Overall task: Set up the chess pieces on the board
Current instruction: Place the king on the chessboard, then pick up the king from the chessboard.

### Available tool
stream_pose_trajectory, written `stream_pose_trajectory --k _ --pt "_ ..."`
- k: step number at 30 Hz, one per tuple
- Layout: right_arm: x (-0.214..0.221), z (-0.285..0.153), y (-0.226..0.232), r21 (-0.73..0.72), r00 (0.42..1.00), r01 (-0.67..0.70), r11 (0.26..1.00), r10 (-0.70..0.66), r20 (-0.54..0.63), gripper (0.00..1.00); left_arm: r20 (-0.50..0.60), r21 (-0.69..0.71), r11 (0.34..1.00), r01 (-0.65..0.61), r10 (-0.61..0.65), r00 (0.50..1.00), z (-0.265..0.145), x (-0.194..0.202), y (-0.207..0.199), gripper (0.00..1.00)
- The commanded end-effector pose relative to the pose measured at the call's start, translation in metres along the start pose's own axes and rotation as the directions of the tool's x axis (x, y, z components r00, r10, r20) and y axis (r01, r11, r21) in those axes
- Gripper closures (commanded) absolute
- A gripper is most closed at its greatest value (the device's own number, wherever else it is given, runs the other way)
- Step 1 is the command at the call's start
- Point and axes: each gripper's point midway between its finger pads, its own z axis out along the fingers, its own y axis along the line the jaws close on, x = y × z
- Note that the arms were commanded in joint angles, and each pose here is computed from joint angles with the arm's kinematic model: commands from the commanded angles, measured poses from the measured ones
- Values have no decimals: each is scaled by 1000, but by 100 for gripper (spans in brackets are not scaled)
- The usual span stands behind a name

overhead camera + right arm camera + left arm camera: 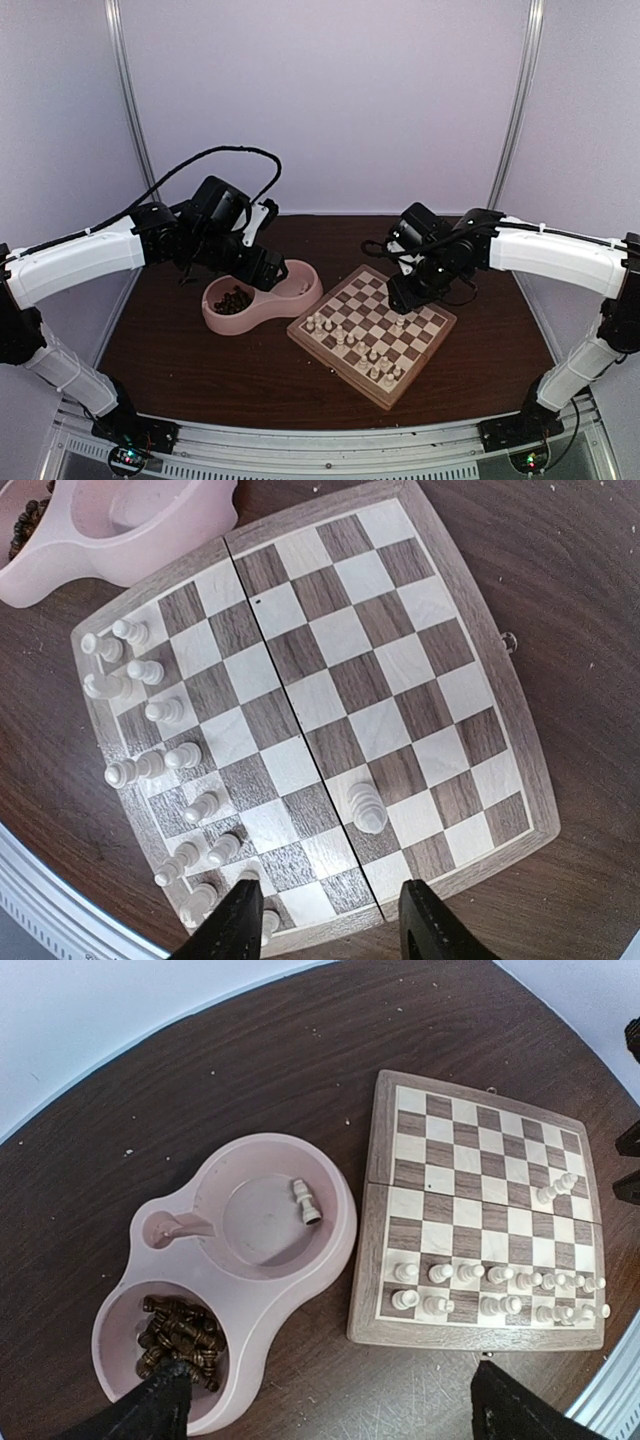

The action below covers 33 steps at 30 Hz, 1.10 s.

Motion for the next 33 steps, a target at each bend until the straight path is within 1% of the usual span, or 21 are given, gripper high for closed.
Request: stream_pose_trajectory --k 1,9,14,20,28,33 --pt "9 8 -4 14 996 21 1000 -20 -83 52 4 30 999 16 -16 1000 -1 -3 -4 2" --pt "8 30 -8 30 994 24 999 -20 -110 57 -24 44 999 14 -13 1000 2 3 -6 2" --pt "6 40 -13 38 994 14 999 -9 -110 62 -30 49 999 14 -12 999 4 4 -8 2" --pt "9 50 -12 22 991 10 1000 -7 -136 65 -45 52 999 9 -6 999 8 4 -9 3" --pt "15 62 -16 38 986 16 999 -9 -166 72 -41 29 999 -17 19 999 7 -1 -6 2" --pt "17 67 -19 57 984 26 998 -16 -178 73 -35 27 999 -23 24 999 6 -5 -6 2"
